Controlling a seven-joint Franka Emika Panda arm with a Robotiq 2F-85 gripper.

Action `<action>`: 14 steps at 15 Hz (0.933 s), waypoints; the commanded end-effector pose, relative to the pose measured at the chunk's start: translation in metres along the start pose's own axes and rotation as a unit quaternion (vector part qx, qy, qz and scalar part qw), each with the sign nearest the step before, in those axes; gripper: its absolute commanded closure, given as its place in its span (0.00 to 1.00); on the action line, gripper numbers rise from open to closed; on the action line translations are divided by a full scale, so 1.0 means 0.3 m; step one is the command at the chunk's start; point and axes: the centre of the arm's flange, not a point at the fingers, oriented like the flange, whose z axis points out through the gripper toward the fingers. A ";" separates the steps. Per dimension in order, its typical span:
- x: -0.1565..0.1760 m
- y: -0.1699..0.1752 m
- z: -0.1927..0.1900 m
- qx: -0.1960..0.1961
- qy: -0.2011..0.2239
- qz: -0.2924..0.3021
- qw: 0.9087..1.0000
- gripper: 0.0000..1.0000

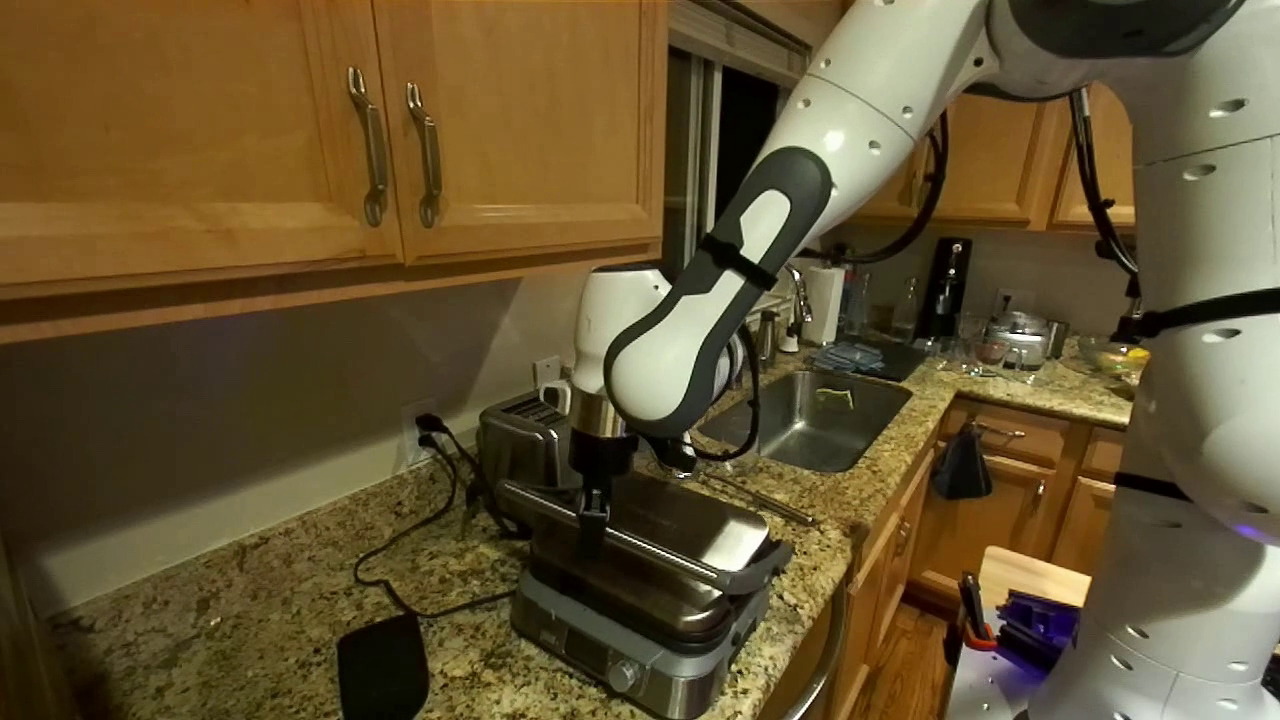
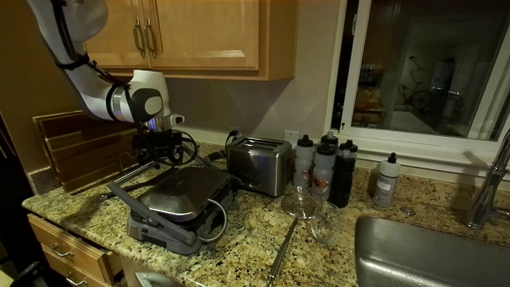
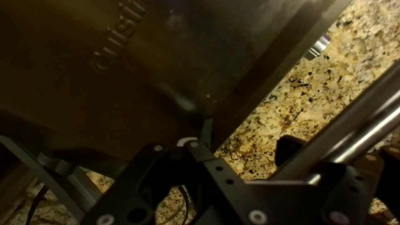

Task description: Close the toaster.

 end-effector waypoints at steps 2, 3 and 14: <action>-0.087 0.075 -0.084 -0.043 0.011 -0.009 0.999 0.08; -0.092 0.083 -0.071 -0.041 0.010 -0.007 0.999 0.03; -0.039 0.044 -0.009 -0.042 -0.007 -0.037 0.998 0.00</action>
